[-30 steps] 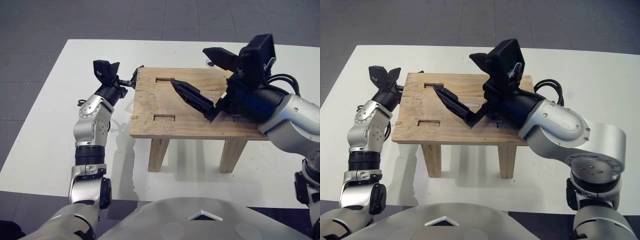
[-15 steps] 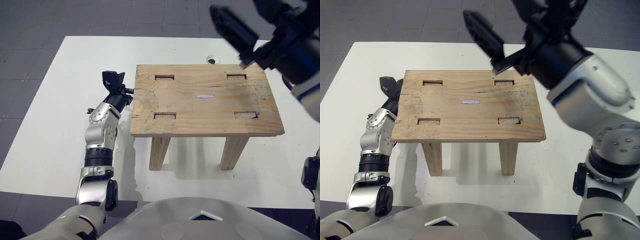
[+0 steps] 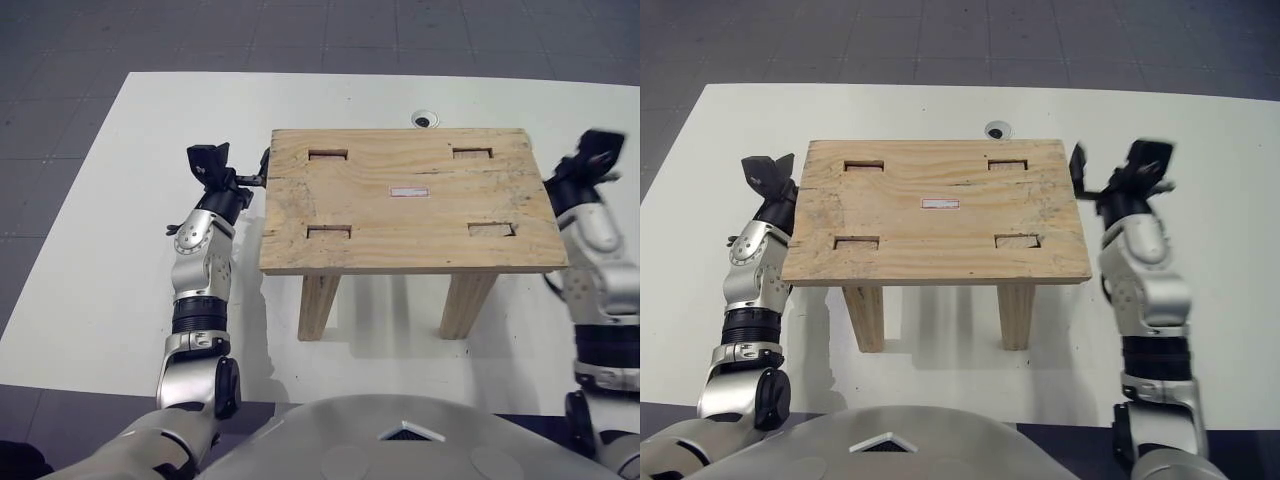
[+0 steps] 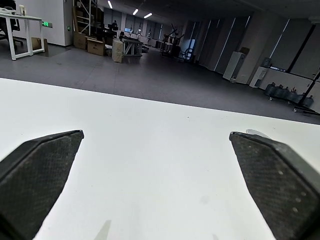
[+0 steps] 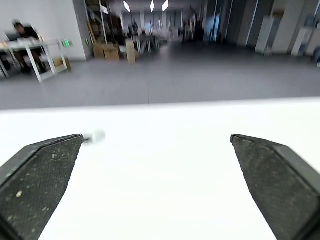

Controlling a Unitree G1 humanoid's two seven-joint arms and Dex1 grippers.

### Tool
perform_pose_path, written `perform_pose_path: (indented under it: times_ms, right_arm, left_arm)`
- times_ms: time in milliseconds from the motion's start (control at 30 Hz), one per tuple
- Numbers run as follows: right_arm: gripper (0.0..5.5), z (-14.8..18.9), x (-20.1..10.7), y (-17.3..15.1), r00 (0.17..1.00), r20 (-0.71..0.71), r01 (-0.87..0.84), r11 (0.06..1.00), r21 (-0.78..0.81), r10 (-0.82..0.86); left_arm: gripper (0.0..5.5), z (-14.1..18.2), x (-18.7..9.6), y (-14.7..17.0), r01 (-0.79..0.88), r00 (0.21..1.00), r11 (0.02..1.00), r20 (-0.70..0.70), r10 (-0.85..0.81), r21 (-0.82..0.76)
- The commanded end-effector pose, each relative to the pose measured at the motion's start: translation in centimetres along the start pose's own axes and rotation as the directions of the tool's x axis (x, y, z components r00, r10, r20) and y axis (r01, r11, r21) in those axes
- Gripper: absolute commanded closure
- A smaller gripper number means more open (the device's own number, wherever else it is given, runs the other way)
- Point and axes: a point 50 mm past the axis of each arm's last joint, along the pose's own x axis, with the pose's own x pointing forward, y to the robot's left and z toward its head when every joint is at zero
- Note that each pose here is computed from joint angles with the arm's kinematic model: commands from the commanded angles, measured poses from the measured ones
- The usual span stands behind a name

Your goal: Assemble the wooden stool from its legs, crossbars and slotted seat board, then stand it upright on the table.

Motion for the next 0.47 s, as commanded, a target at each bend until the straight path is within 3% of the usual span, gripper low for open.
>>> perform_pose_path:
  times_ms: [33, 467]
  right_arm:
    - [0.03, -1.97, -0.11, 0.58, 0.999, 0.000, -0.032, 0.999, 0.017, 0.032]
    - [0.03, -2.90, -0.66, 0.66, 0.998, 0.061, -0.027, 0.999, -0.039, 0.030]
  left_arm:
    - [0.02, 0.79, 0.23, -0.10, 0.002, 1.000, 0.998, 0.030, -0.004, 0.059]
    - [0.02, 0.67, -0.27, -0.44, 0.010, 0.999, 0.996, 0.047, -0.015, 0.092]
